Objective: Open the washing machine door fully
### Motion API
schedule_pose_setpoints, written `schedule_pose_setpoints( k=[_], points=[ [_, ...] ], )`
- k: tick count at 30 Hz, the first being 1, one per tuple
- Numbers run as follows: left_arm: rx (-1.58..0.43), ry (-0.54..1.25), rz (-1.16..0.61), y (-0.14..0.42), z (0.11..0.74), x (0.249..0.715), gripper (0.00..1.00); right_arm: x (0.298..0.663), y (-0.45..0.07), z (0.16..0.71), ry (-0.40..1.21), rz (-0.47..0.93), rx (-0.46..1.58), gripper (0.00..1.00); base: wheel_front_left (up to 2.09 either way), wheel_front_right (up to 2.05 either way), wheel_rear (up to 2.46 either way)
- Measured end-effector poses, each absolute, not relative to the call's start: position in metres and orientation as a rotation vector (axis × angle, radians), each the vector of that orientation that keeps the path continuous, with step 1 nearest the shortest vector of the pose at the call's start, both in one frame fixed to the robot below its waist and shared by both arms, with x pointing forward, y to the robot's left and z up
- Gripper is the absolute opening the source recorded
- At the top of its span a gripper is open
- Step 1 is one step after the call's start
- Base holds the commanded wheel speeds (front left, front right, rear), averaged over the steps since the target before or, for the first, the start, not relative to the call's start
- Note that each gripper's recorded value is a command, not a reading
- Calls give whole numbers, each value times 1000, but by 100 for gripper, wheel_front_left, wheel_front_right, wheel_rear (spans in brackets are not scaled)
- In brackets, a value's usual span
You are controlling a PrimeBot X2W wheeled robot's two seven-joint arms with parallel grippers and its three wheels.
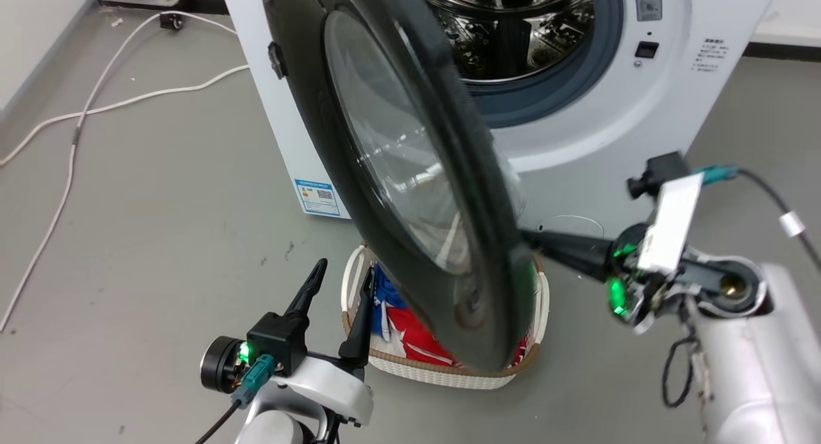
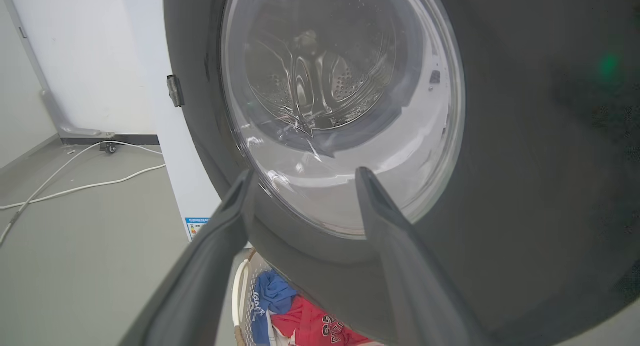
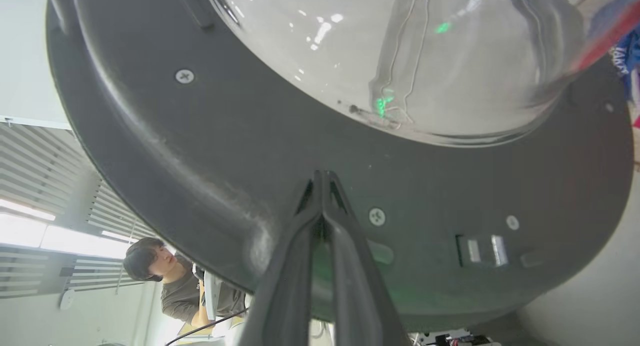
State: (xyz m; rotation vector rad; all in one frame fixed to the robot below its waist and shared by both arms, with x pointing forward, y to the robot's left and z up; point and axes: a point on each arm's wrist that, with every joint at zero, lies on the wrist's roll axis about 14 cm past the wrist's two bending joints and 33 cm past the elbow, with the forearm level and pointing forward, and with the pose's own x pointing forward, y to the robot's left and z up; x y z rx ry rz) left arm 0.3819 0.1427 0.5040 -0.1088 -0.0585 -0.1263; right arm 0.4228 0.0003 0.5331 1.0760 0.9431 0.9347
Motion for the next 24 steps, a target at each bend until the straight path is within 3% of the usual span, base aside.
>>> schedule_pose_setpoints(
  k=[7,12,19,24],
  points=[
    [-108,-75,-111,149,510,376,100,395,33,532,960,1003,1085,0,0,0,0],
    [-108,-76,-110,149,510,373,100,396,33,536,886,961,1126,0,0,0,0],
    [-104,-71,-124,147,508,367,100,429,-20,547,561,685,1229,0,0,0,0],
    [-100,-68,-137,145,507,364,100,428,-77,535,389,464,1291,0,0,0,0]
  ],
)
